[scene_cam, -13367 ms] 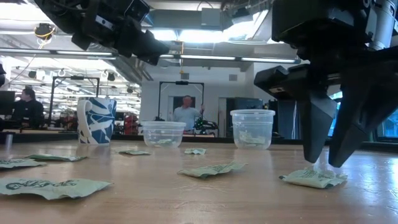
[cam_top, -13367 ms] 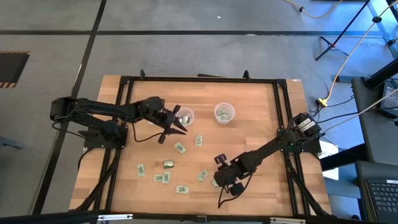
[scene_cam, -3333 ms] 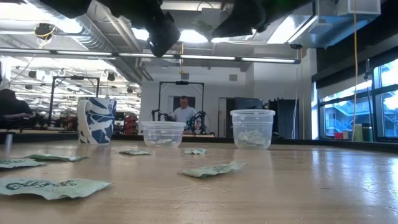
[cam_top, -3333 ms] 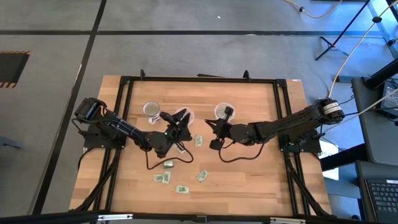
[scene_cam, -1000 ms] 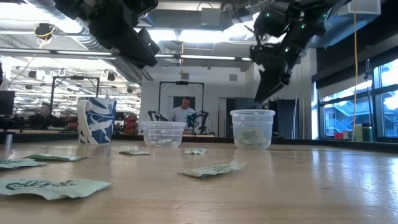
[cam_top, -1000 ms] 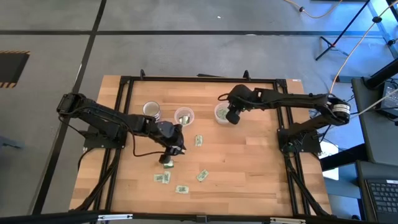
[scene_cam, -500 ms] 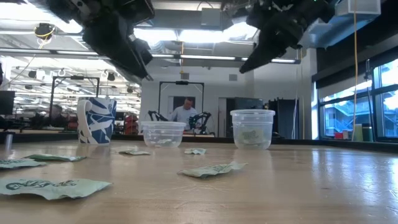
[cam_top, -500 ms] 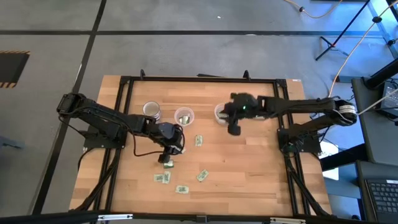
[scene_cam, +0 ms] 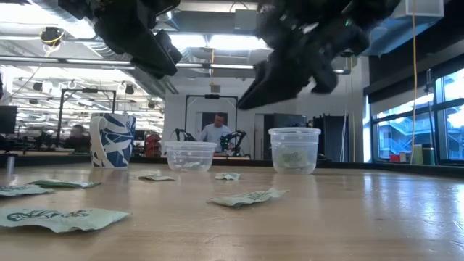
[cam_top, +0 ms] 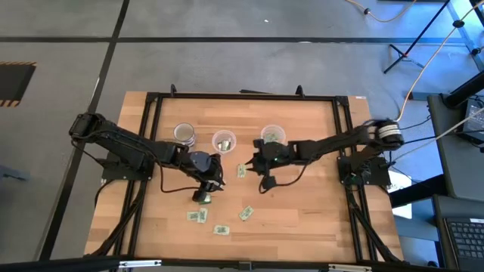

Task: Pick and place items into bin
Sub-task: Put the white stevia packet into the right transparent bin

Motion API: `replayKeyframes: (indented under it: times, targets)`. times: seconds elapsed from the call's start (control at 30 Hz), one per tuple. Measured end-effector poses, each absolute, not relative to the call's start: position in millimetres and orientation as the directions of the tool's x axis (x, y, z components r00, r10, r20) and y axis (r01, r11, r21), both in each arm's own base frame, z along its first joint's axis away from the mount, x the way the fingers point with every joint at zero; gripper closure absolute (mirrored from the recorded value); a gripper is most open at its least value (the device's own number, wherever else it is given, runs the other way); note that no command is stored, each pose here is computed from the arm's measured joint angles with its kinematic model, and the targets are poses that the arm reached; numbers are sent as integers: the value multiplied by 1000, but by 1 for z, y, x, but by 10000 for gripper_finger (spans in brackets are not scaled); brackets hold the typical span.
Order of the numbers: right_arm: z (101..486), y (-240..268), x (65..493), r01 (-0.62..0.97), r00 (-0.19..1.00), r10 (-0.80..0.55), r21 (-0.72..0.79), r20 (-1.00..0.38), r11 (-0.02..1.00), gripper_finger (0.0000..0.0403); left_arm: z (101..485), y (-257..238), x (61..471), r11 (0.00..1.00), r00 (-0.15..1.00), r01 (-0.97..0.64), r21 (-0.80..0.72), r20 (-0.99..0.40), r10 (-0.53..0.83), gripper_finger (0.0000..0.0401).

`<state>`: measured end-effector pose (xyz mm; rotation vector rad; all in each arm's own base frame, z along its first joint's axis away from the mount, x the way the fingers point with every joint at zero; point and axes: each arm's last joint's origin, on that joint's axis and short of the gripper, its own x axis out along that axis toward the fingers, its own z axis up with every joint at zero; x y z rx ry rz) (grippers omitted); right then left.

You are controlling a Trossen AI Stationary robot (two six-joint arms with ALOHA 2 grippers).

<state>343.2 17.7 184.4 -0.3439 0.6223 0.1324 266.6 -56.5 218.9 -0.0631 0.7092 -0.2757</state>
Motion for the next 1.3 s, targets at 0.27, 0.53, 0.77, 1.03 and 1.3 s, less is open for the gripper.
replayKeyframes:
  times: [0.27, 0.53, 0.77, 1.03, 1.3]
  targets:
    - [145, 15, 358, -217, 784, 9, -261, -621, 941, 318, 219, -57, 267, 962, 724, 228, -150, -635, -271, 309]
    - [126, 18, 364, -261, 771, 63, -223, -634, 939, 318, 219, -57, 266, 962, 722, 228, -150, -637, -270, 309]
    - [109, 18, 367, -264, 764, 64, -220, -642, 939, 318, 218, -56, 266, 962, 720, 227, -150, -639, -270, 309]
    - [95, 16, 369, -235, 746, 62, -174, -663, 956, 318, 218, -56, 266, 962, 720, 227, -150, -640, -269, 309]
    - [94, 15, 368, -239, 732, 62, -171, -678, 956, 348, 218, -55, 267, 974, 733, 191, -118, -643, -222, 309]
